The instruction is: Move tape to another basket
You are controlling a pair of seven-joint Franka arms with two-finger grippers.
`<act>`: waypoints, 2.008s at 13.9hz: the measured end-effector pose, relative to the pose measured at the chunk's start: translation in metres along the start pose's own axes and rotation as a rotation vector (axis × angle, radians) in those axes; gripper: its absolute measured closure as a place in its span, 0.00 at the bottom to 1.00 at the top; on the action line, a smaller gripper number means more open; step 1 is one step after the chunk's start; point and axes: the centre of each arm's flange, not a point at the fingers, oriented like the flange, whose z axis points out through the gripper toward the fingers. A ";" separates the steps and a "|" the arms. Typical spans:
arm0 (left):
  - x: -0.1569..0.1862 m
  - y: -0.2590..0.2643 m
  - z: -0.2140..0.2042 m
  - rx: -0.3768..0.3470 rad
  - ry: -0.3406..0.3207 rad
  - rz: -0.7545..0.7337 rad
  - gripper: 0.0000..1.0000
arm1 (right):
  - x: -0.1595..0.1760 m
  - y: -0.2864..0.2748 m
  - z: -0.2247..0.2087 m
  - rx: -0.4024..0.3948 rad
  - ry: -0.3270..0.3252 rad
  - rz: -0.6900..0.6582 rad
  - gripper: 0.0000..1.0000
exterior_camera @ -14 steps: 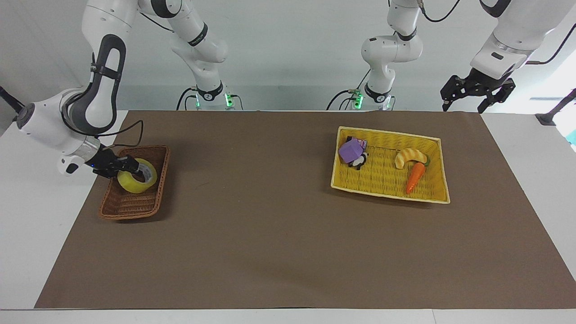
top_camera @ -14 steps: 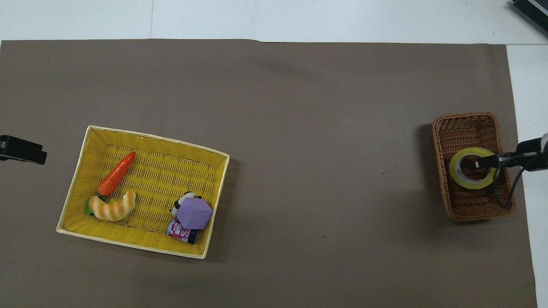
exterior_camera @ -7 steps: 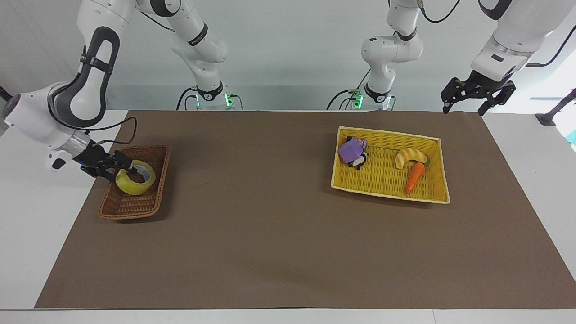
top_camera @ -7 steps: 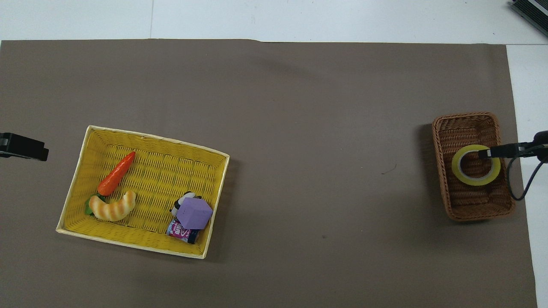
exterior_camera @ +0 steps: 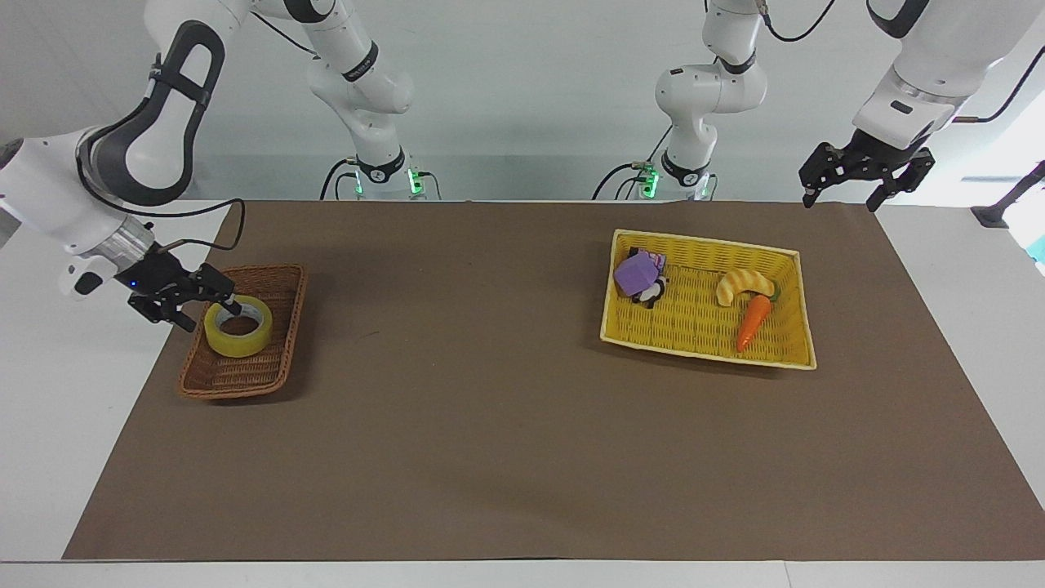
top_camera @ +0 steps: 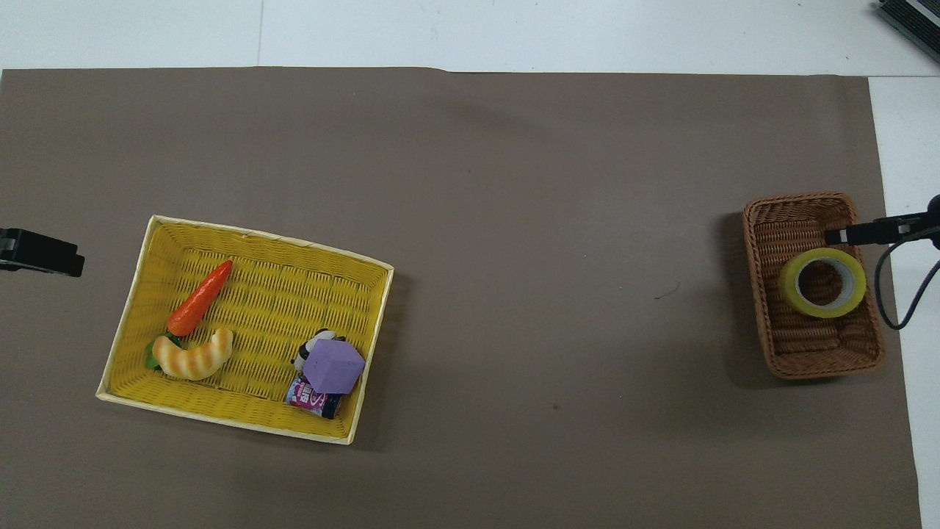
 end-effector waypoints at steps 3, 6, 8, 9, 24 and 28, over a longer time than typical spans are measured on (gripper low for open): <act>0.000 0.000 0.000 -0.001 -0.001 0.000 0.00 | 0.014 -0.031 0.000 -0.002 0.001 -0.025 0.00; 0.000 0.000 0.001 -0.001 -0.001 0.000 0.00 | 0.020 -0.054 -0.008 -0.034 -0.006 -0.060 0.00; 0.000 0.000 0.001 -0.001 -0.002 0.000 0.00 | 0.026 -0.082 -0.017 -0.092 -0.025 -0.077 0.00; 0.000 -0.001 0.001 -0.003 -0.003 -0.003 0.00 | 0.028 -0.100 -0.023 -0.116 -0.033 -0.069 0.00; -0.006 -0.003 -0.002 -0.008 -0.014 -0.007 0.00 | 0.008 -0.271 -0.094 -0.290 -0.050 0.135 0.00; -0.006 -0.002 -0.002 -0.008 -0.013 -0.006 0.00 | 0.006 -0.280 -0.139 -0.304 -0.011 0.165 0.00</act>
